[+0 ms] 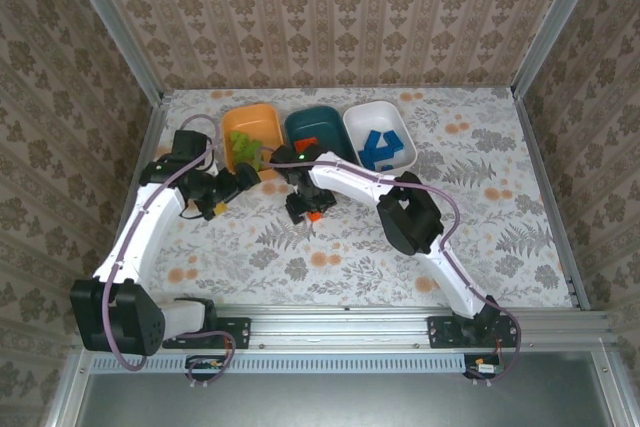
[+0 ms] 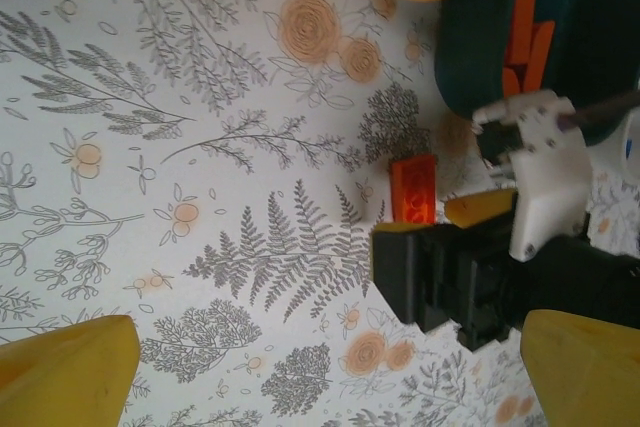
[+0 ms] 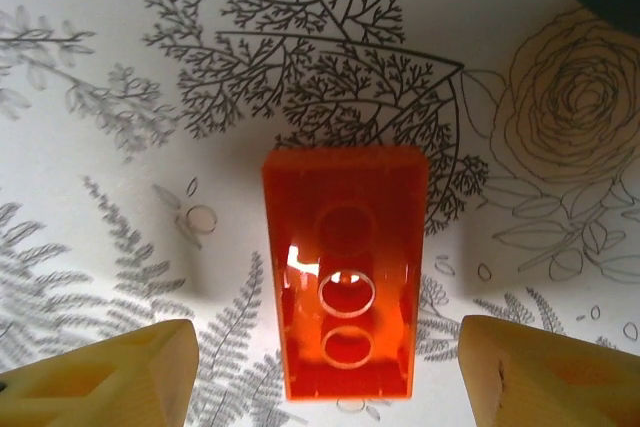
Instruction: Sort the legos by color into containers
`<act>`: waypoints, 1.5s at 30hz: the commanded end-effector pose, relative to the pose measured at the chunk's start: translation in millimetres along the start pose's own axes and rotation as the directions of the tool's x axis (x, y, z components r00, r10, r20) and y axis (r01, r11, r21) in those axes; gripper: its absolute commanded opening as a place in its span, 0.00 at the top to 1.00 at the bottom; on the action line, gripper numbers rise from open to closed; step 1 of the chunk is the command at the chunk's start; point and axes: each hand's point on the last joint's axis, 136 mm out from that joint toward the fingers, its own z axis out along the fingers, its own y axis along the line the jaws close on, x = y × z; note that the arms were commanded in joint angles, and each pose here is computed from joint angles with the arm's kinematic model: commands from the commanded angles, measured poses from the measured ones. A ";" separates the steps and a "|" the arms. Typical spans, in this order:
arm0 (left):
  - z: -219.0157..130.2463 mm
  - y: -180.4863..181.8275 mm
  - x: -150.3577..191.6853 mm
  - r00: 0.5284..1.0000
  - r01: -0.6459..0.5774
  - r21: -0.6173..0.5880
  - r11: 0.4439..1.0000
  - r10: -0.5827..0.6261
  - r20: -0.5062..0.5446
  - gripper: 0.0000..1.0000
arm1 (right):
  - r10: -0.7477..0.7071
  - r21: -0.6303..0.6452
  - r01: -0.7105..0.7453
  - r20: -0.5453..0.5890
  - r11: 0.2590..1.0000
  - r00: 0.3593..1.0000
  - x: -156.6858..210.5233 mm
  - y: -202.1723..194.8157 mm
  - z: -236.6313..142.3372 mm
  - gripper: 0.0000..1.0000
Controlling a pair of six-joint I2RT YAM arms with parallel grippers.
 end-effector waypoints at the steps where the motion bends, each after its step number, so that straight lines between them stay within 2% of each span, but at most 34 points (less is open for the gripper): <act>1: -9.7 -14.8 0.0 0.995 -0.100 0.009 0.995 0.100 0.007 0.00 | 0.003 0.105 0.002 -0.054 0.994 0.999 12.2 -12.0 11.2 0.31; 4: -9.5 -18.4 0.7 0.992 -0.123 0.002 0.992 0.123 0.005 0.00 | 0.004 0.110 0.004 -0.070 0.994 0.998 15.3 -10.8 18.2 0.34; 8: -6.8 -21.5 0.8 0.992 -0.124 0.010 0.992 0.124 0.001 0.00 | 0.004 0.103 0.004 -0.073 0.995 0.997 18.5 -8.4 18.3 0.43; 13: -3.3 -24.3 -1.4 0.994 -0.110 0.022 0.994 0.110 0.002 0.00 | -0.001 0.093 0.004 -0.037 0.996 0.999 19.1 -10.8 3.6 0.56; 18: 0.0 -27.0 -5.3 0.995 -0.100 0.028 0.995 0.100 0.002 0.00 | 0.005 0.062 -0.006 0.017 0.998 1.000 19.3 -12.6 -18.0 0.64; 22: 1.8 -31.9 -10.6 0.995 -0.095 0.036 0.995 0.095 0.004 0.00 | 0.051 -0.022 -0.050 0.067 0.999 0.996 19.3 -13.5 -40.0 0.65; 27: 1.8 -37.3 -17.2 0.995 -0.102 0.036 0.994 0.102 0.008 0.00 | 0.135 -0.234 -0.108 0.103 0.966 0.985 23.8 -6.6 -75.1 0.65; 31: 0.7 -40.5 -23.2 0.994 -0.107 0.032 0.994 0.106 0.017 0.00 | 0.248 -0.478 -0.172 0.102 0.861 0.963 25.0 -2.5 -113.1 0.65; 34: -0.5 -43.5 -26.9 0.994 -0.107 0.036 0.994 0.106 0.023 0.00 | 0.402 -0.663 -0.265 0.060 0.701 0.914 9.7 -10.4 -140.3 0.65; 36: -0.9 -44.9 -28.7 0.994 -0.105 0.040 0.994 0.104 0.025 0.00 | 0.502 -0.739 -0.311 0.043 0.597 0.864 -8.7 -23.0 -155.4 0.65; 40: 0.9 -46.7 -30.9 0.996 -0.092 0.053 0.994 0.090 0.023 0.00 | 0.635 -0.793 -0.379 0.013 0.477 0.772 -47.9 -45.0 -174.1 0.65; 45: 2.1 -49.0 -33.1 0.996 -0.091 0.059 0.994 0.090 0.024 0.00 | 0.750 -0.719 -0.539 -0.036 0.440 0.660 -84.2 -66.8 -157.4 0.65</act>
